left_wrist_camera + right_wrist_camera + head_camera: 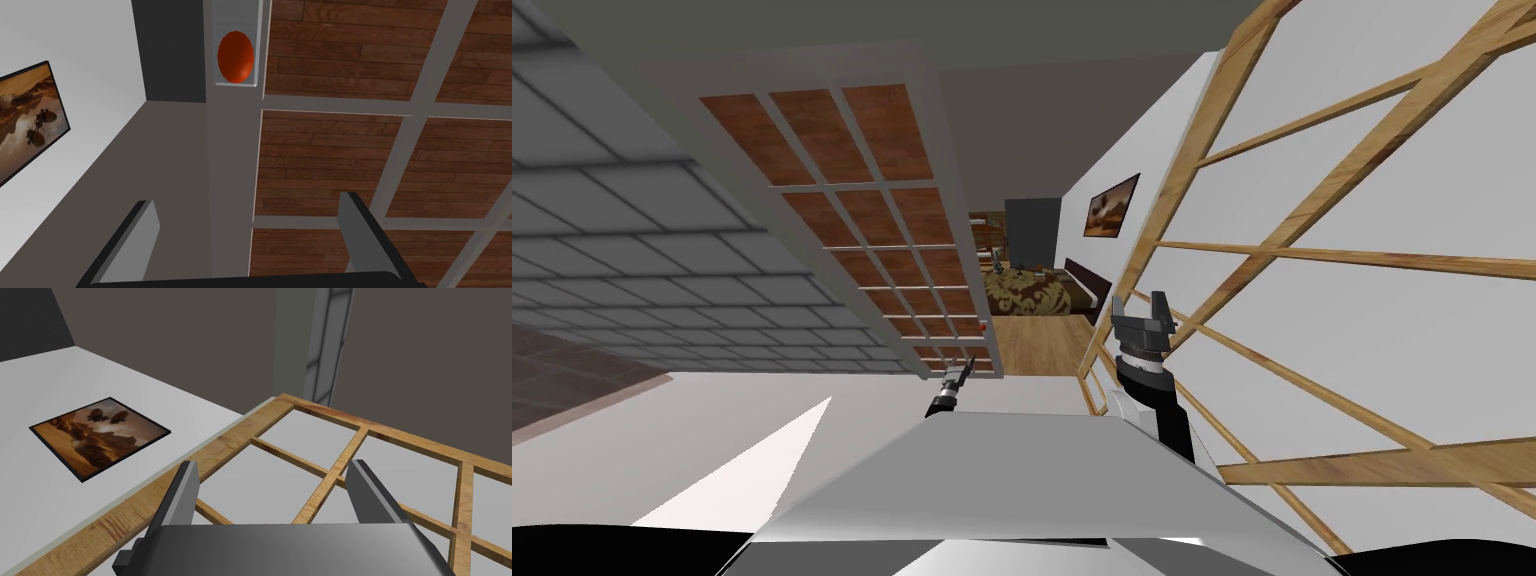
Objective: Pull the door open
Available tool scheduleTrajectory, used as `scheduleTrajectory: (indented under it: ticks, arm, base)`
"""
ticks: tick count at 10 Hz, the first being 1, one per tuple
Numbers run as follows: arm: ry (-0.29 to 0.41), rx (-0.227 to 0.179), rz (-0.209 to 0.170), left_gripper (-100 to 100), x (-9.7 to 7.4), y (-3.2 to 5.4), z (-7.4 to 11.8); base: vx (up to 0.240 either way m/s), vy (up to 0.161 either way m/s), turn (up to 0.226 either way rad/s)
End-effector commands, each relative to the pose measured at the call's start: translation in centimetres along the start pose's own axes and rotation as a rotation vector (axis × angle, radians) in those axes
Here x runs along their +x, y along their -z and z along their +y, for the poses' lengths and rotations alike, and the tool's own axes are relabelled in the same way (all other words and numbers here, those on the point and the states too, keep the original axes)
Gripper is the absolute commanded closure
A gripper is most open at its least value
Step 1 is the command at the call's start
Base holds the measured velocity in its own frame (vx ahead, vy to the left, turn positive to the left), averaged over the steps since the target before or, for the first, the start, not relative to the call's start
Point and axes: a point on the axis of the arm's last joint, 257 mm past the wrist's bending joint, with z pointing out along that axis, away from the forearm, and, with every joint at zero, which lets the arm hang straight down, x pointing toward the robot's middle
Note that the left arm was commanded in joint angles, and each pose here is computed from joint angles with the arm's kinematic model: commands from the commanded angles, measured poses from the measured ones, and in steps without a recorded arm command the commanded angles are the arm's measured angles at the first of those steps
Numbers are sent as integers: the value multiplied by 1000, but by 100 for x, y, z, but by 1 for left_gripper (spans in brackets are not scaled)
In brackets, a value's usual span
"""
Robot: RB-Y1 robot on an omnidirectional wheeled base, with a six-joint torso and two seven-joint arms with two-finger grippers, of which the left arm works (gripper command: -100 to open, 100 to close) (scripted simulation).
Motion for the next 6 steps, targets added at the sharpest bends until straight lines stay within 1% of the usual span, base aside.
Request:
scheduleTrajectory:
  ticks: [1,5,6]
  arm:
    - [-35,-3,16,-100,81,28,12]
    - [-93,-6,44,-100,222,84,37]
    - [-82,-6,40,-100,204,69,32]
  base:
    - [102,-4,-49]
    - [103,0,-63]
    - [45,1,-12]
